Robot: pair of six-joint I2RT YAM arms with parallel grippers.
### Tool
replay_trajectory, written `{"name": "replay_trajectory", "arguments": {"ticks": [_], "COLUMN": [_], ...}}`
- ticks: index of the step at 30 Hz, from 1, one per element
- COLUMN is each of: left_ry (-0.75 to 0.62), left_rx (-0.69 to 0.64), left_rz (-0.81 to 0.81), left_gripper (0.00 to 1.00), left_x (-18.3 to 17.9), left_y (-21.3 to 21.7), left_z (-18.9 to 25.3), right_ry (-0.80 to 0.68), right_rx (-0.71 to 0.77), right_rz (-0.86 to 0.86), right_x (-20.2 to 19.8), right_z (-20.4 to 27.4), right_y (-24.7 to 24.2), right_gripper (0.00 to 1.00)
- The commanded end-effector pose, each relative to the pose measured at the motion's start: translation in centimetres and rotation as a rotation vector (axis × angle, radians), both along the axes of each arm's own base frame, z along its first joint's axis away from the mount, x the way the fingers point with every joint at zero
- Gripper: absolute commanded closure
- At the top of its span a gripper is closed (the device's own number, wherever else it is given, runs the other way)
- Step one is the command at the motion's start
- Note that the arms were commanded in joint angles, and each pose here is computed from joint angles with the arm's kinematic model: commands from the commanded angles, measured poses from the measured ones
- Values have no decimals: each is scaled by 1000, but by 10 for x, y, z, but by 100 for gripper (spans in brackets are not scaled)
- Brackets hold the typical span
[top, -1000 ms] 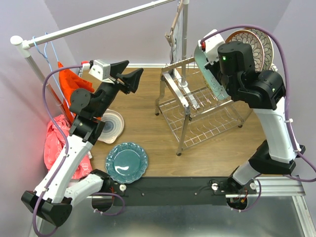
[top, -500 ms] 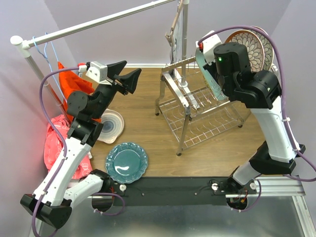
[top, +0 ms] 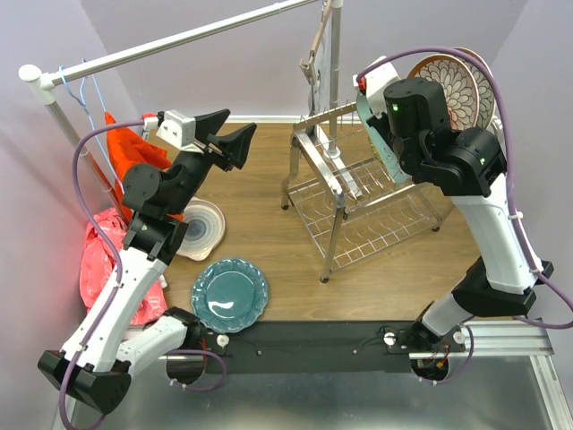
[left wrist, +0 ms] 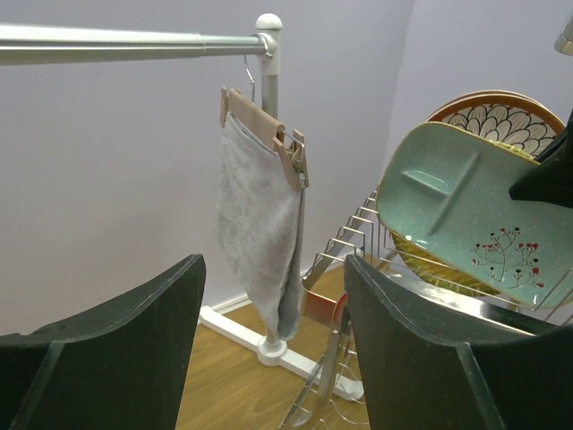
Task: Load the plates into the dish rack
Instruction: Insert the plate into the dish rack
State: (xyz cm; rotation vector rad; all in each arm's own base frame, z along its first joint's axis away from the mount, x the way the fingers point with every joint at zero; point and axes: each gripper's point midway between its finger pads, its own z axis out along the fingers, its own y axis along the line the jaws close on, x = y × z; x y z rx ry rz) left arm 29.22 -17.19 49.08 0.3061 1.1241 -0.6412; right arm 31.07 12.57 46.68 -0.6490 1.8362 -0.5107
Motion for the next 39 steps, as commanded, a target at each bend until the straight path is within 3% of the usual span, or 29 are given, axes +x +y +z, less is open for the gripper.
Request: {"name": "replay_trajectory", "arguments": {"ticks": [1,16,26,32,39], "left_ry": [-21,-24,-27,-20,39], "left_rx": [1,-5,-8,-14,-12], "left_rz": [-11,-2,1,-5,0], "left_gripper": [28,28,28,28,28], "left_x": [-3,-11,-17,-20,-19], "left_y": [1,8,12,12,14], "left_z": [1,-2,-4,-1,2], "right_ry": [4,9,-23,-164,-235], "right_rx": [-62,-72,-83,-38,52], "right_rz": [-66,-57,-55,-4,151], "right_x": [-8,2,8,8,-3], "right_z": [1,-4,4,59,76], "right_y": [-23,-13,-11,-11,3], "right_gripper": [82,73,60,46,23]}}
